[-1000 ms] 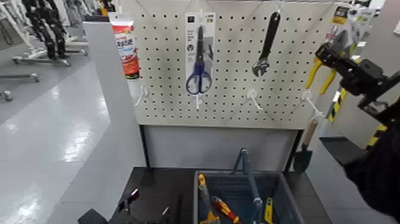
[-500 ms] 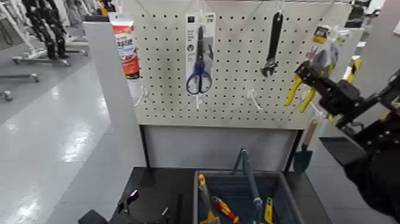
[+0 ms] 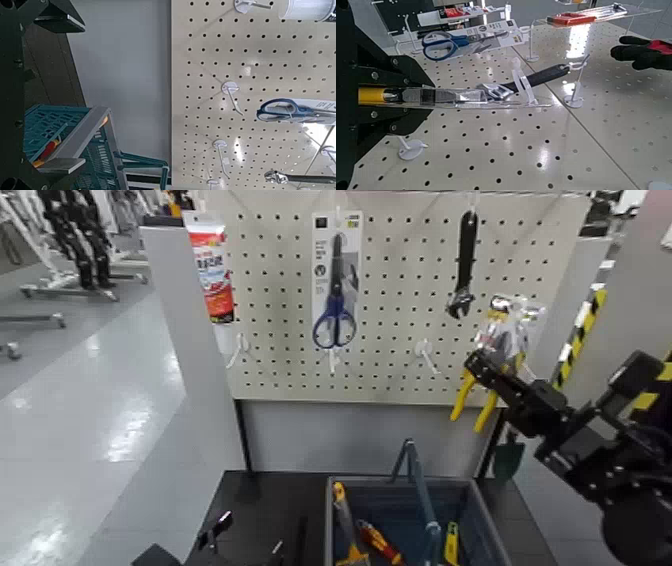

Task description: Put the yellow pliers into the crate.

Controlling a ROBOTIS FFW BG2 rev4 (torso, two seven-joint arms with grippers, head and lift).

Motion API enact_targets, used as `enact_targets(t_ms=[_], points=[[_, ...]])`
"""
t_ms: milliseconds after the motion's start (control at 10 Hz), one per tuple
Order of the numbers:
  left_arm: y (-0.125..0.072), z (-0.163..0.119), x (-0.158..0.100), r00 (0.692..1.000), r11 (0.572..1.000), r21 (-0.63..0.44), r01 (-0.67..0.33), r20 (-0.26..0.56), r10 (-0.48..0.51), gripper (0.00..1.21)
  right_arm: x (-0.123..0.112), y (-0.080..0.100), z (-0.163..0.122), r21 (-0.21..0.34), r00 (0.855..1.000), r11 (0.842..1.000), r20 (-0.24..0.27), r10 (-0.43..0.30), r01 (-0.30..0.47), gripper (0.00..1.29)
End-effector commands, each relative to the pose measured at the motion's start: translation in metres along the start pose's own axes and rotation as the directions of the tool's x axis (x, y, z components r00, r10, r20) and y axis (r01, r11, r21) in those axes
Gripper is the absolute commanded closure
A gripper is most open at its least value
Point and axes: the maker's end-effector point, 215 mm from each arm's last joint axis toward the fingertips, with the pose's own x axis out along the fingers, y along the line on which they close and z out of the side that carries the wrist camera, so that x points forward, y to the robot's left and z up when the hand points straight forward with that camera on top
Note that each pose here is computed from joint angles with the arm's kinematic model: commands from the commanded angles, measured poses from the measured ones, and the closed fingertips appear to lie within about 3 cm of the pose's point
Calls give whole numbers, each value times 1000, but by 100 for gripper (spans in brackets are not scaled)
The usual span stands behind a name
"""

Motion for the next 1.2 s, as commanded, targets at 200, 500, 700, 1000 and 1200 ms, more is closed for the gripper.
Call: enact_targets(t_ms=[200,500,700,1000,1200], points=[[-3,-1,0,1000,1000,-3,6,-2,-6,12,-21,10,-39,31,994,999,-100,-40,43,111],[-3,-3,0,1000,1000,-8,-2,-5,1,12,-50,13,-97,103,976,988,-195,-97,119,111],[-5,-4,0,1000,1000,-10,0,-6,0,12,-64,17,-128,126,963,984,-252,-92,127,111],[-6,-4,0,1000,1000,-12,1,-7,-1,12,-85,15,-167,150,941,976,-323,-105,160,111],[-6,-4,1,1000,1000,-12,4,-7,-4,12,-98,8,-185,158,927,970,-357,-116,182,111]])
